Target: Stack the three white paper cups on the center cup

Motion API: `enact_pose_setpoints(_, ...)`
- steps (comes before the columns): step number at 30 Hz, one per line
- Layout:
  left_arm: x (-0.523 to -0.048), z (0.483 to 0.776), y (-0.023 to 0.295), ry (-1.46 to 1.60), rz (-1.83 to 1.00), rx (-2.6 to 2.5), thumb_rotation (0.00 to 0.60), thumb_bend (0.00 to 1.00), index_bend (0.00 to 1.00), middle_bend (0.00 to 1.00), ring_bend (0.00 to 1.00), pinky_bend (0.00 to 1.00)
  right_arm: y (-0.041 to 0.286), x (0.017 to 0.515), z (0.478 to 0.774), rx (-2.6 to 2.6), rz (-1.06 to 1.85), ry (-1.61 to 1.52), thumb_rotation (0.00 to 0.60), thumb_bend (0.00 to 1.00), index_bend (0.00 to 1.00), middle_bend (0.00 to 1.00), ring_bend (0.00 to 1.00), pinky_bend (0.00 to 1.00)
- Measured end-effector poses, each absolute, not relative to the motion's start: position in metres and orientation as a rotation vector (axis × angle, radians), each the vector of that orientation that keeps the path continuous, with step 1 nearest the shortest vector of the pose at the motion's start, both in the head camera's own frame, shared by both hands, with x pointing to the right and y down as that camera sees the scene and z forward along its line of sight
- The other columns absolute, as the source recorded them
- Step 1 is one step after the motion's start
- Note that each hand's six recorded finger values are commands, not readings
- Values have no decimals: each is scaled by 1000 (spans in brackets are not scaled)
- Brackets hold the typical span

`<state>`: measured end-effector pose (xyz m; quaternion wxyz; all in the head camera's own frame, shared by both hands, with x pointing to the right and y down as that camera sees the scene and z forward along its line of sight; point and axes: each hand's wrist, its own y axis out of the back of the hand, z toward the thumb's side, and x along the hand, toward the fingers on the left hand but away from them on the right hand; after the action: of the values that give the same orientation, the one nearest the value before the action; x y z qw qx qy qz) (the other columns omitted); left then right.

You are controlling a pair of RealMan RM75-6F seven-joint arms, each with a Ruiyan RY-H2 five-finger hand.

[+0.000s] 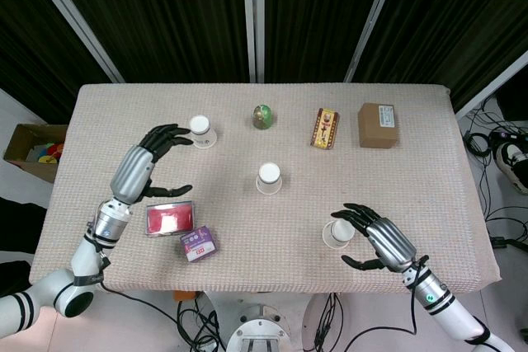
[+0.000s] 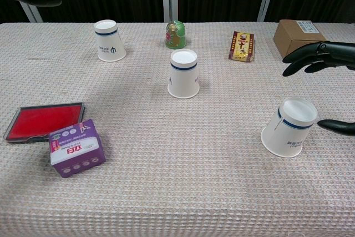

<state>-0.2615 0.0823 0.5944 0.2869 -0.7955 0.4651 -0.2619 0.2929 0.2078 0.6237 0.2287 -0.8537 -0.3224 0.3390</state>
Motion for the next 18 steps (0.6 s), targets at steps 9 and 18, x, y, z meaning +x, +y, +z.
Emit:
enact_pose_setpoints(9,-277,611,73,1227,-823,-2077,600,44,287,188,119,135,206,297,619,-2322,925,-897,600,185,184,234,86,184)
enact_pose_setpoints(18,-289,644,34,1104,-1084,-2012,600,62,277,183,119,136,206,324,596,-2208,951,-966,600,186,184,237,86,184)
